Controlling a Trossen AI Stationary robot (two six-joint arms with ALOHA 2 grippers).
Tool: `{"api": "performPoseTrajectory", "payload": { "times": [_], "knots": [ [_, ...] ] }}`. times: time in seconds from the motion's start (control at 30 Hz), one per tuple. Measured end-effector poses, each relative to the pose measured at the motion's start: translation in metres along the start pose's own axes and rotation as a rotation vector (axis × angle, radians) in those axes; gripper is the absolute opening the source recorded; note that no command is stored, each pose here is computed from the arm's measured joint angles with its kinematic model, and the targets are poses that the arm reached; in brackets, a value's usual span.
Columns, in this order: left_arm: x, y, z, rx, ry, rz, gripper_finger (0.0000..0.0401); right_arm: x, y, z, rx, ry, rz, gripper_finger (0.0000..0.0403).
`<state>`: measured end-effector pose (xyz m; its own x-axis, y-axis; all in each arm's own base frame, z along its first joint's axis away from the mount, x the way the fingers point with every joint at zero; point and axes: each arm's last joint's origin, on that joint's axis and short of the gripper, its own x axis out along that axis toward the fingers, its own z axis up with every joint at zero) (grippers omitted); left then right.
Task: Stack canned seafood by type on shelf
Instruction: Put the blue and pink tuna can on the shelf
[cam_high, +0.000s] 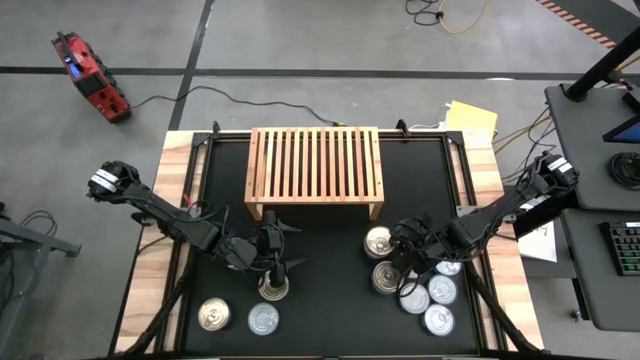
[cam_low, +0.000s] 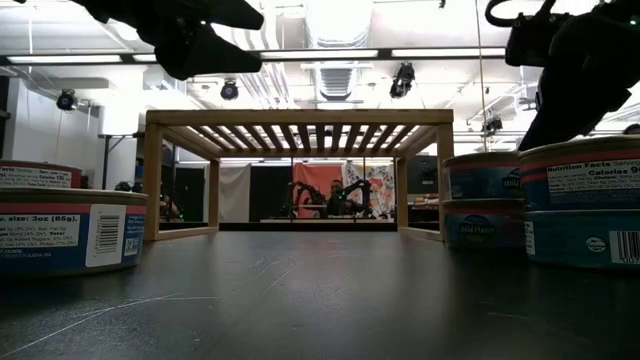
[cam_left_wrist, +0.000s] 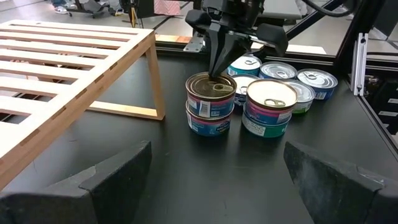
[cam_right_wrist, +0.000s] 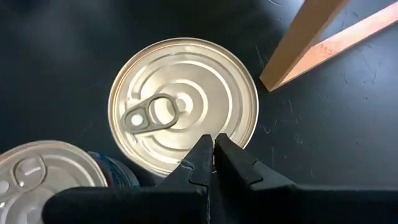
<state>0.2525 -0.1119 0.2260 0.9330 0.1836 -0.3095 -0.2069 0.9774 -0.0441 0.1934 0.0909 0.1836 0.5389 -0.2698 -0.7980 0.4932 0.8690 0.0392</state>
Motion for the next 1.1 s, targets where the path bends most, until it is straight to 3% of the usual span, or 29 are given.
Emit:
{"api": "performPoseTrajectory", "payload": {
  "times": [0.23,0.83,1.1],
  "knots": [
    [0.0,0.0,-0.001,0.002,0.002,0.001,0.0351,0.006,-0.007,-0.014,0.03,0.02,-0.041,0.0012],
    [0.0,0.0,-0.001,0.005,0.006,0.002,0.0351,0.003,-0.005,-0.017,0.0,-0.064,-0.075,0.0012],
    [0.0,0.0,-0.001,0.005,0.006,0.002,0.0351,0.002,0.002,-0.022,0.008,-0.115,-0.021,0.0012]
  ]
}}
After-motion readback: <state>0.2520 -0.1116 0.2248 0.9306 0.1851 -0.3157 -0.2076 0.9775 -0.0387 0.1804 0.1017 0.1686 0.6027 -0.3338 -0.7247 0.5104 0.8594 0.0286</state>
